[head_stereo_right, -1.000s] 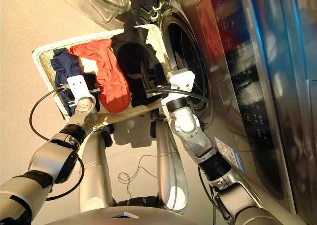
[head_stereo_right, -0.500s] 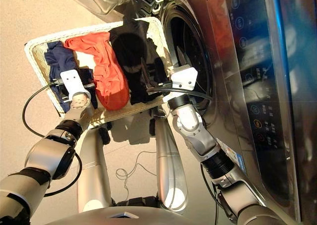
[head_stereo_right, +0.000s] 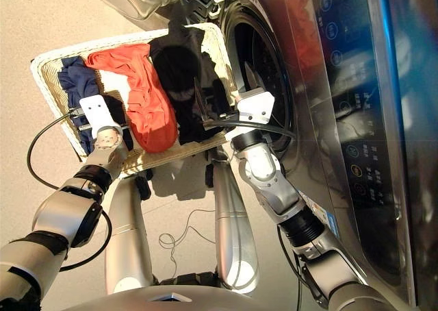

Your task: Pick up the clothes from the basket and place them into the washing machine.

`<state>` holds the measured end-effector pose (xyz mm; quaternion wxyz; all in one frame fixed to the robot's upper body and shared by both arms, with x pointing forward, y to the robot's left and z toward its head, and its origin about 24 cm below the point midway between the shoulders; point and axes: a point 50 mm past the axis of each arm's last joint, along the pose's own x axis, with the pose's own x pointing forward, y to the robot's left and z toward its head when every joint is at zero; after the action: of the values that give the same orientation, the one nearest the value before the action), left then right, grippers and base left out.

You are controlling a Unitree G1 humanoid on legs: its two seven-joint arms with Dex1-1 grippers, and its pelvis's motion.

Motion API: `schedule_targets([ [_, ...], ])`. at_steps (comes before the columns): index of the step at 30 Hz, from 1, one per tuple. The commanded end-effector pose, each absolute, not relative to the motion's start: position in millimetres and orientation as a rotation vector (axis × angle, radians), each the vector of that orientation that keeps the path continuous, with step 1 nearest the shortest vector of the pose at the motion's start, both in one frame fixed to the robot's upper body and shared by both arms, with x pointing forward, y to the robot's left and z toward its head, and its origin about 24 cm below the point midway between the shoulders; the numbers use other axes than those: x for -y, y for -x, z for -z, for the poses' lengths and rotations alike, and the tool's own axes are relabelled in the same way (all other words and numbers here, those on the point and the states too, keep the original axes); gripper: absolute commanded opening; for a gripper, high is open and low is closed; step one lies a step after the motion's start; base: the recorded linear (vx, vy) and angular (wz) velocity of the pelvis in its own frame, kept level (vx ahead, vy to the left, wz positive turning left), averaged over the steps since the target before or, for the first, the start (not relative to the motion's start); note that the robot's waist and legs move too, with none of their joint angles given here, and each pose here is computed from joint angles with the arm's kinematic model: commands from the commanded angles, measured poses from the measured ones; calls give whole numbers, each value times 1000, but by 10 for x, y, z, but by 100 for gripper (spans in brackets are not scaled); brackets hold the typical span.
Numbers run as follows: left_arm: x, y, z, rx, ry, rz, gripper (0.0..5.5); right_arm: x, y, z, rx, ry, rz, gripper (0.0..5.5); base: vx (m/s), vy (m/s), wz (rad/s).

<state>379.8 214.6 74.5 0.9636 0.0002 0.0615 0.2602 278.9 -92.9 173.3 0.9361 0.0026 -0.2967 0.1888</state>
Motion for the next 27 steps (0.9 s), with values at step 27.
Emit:
schedule_targets([
  [27, -1616, -2951, -1635, 640, 96, 2, 0, 1071, -2907, -1710, 525, 40, -471, 550, 9, 6, 13],
])
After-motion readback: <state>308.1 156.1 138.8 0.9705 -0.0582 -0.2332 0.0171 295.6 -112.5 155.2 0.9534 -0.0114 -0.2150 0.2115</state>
